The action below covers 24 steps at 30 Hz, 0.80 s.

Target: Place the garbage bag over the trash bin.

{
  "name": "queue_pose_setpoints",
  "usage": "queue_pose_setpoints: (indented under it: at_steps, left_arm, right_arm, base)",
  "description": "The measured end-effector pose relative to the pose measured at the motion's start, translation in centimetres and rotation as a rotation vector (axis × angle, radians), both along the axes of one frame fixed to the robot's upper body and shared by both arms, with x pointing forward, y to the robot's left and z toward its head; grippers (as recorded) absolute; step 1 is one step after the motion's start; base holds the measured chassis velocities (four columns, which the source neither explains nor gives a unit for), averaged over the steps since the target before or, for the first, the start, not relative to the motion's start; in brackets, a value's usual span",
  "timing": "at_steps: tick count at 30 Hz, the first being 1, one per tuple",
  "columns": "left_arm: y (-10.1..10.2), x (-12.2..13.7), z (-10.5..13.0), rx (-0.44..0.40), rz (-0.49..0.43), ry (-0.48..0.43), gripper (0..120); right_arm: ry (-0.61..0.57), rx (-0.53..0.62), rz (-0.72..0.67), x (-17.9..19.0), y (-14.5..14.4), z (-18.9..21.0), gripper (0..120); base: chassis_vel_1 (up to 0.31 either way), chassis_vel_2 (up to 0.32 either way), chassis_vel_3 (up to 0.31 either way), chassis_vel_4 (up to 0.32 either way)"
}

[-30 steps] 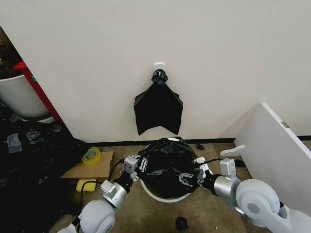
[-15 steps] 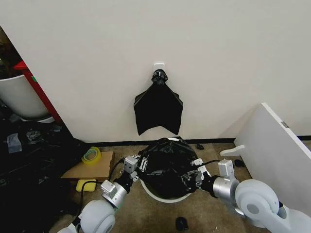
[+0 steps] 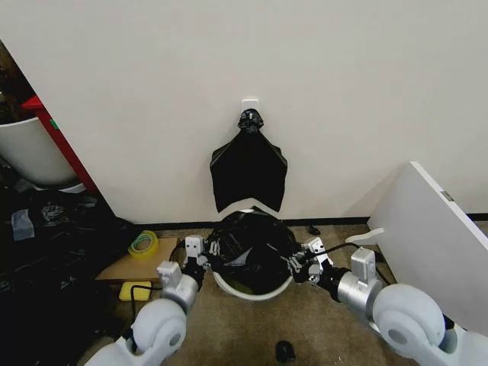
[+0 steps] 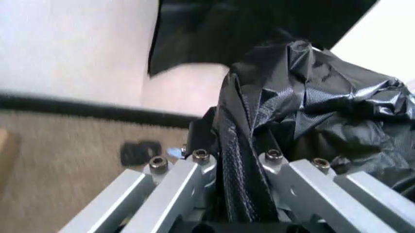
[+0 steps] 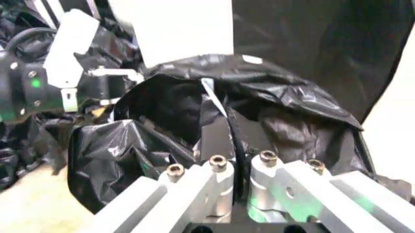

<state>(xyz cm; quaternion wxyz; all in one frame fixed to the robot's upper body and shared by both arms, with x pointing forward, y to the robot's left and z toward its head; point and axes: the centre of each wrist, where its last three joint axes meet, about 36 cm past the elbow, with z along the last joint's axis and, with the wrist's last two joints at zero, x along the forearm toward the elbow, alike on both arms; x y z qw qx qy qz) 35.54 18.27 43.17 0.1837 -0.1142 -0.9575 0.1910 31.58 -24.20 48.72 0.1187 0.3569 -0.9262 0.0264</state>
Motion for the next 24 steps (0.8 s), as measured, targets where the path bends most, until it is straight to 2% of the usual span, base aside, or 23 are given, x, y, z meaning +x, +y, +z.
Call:
queue_pose_setpoints:
  at_steps: [2, 4, 6, 8, 13, 24]
  left_arm:
    - [0.0, 0.1, 0.2, -0.011, 0.003, 0.014, 5]
    - [-0.2, 0.7, 1.3, -0.092, 0.021, 0.126, 5]
    - [-0.2, 0.8, 1.5, -0.112, 0.025, 0.158, 5]
    - [-0.1, 1.2, 2.1, -0.157, 0.042, 0.227, 5]
    - [0.2, 1.9, 3.0, -0.200, 0.059, 0.279, 5]
    - [1.1, 3.3, 2.9, -0.187, 0.103, 0.314, 5]
  right_arm:
    - [-0.016, 0.001, 0.003, -0.1, 0.0, -0.3, 0]
    - [-0.133, -0.015, 0.020, -0.2, 0.0, -2.4, 0]
    - [-0.158, -0.019, 0.025, -0.3, 0.0, -2.9, 0]
    - [-0.210, -0.027, 0.050, -0.6, -0.1, -3.9, 0]
    - [-0.271, -0.040, 0.095, -1.1, -0.8, -5.1, 0]
    - [-0.337, 0.019, 0.223, -1.7, -2.3, -6.5, 0]
  base:
    - [0.000, 0.000, 0.000, 0.000]
    - [0.000, 0.000, 0.000, 0.000]
    - [0.000, 0.000, 0.000, 0.000]
    - [0.000, 0.000, 0.000, 0.000]
    - [0.000, 0.000, 0.000, 0.000]
    - [0.000, 0.000, 0.000, 0.000]
